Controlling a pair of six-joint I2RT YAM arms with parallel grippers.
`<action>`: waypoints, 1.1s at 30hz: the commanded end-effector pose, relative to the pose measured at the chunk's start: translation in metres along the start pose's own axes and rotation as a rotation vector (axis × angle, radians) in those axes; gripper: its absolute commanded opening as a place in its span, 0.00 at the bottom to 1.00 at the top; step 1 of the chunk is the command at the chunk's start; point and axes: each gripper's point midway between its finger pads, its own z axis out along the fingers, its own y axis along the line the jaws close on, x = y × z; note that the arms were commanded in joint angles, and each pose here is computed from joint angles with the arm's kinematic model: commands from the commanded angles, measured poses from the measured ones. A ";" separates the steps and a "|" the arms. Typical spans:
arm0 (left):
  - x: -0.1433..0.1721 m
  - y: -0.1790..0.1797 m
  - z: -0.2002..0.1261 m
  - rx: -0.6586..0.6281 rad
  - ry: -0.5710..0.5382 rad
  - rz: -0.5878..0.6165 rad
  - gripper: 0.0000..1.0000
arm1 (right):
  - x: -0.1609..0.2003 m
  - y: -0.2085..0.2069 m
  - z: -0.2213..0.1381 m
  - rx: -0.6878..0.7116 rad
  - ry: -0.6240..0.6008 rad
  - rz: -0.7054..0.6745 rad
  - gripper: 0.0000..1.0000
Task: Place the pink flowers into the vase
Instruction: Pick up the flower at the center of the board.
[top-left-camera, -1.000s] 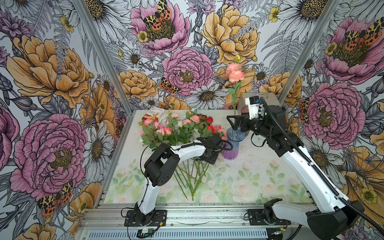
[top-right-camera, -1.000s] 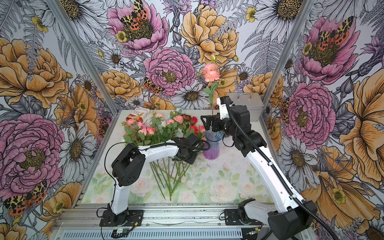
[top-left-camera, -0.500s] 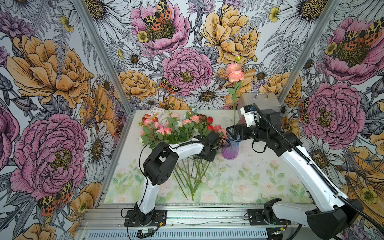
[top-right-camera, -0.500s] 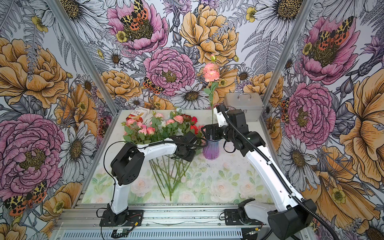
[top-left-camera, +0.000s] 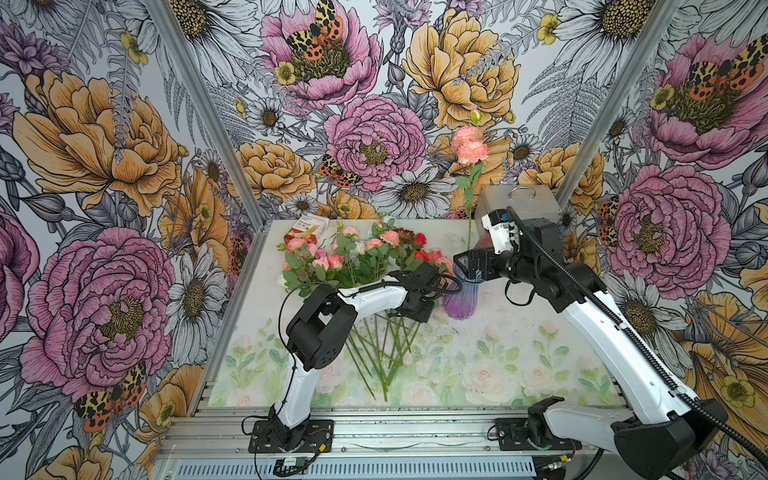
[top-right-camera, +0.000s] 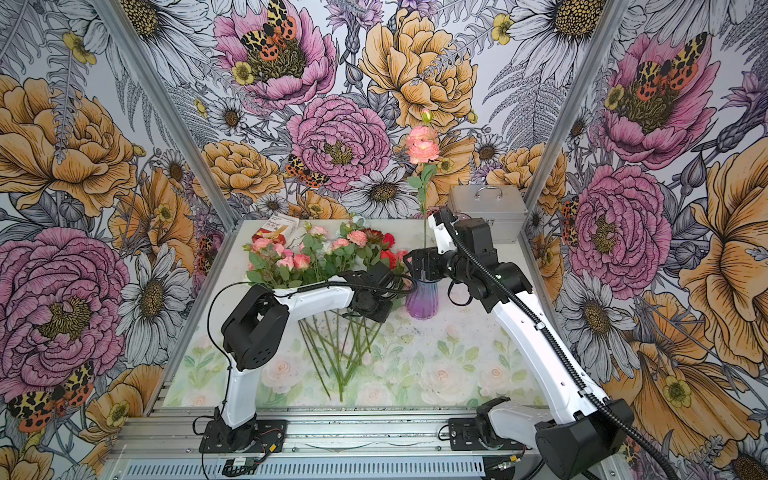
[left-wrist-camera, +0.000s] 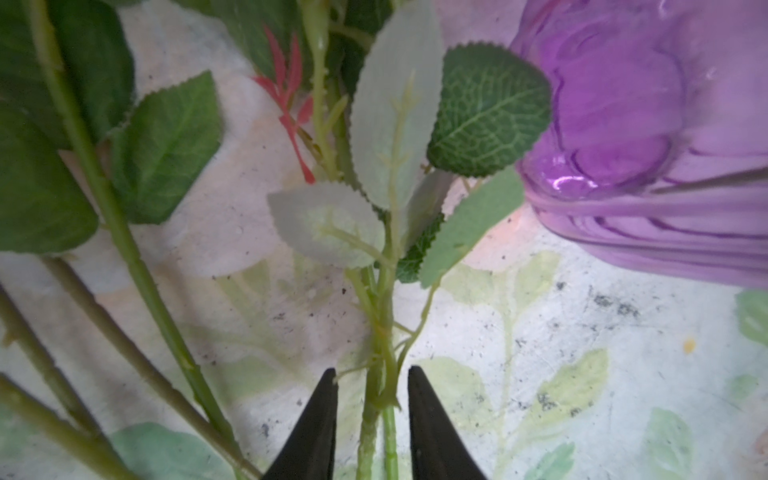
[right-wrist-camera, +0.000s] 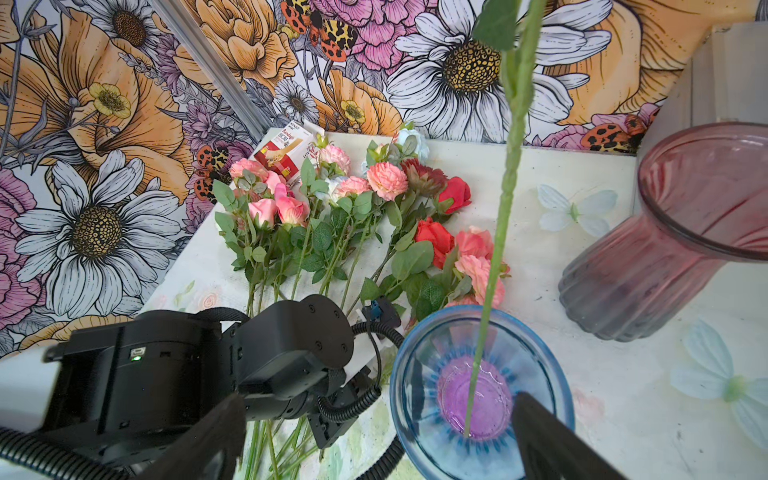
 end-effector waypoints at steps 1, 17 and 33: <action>-0.011 0.002 0.006 0.008 -0.019 -0.002 0.19 | -0.016 0.006 -0.013 0.003 -0.049 -0.025 0.99; -0.065 0.023 -0.096 0.024 -0.303 -0.053 0.00 | -0.018 0.013 -0.009 -0.032 -0.040 -0.009 0.99; -0.067 0.067 -0.250 -0.044 -0.886 -0.092 0.00 | -0.075 0.053 -0.007 -0.131 -0.106 0.030 0.92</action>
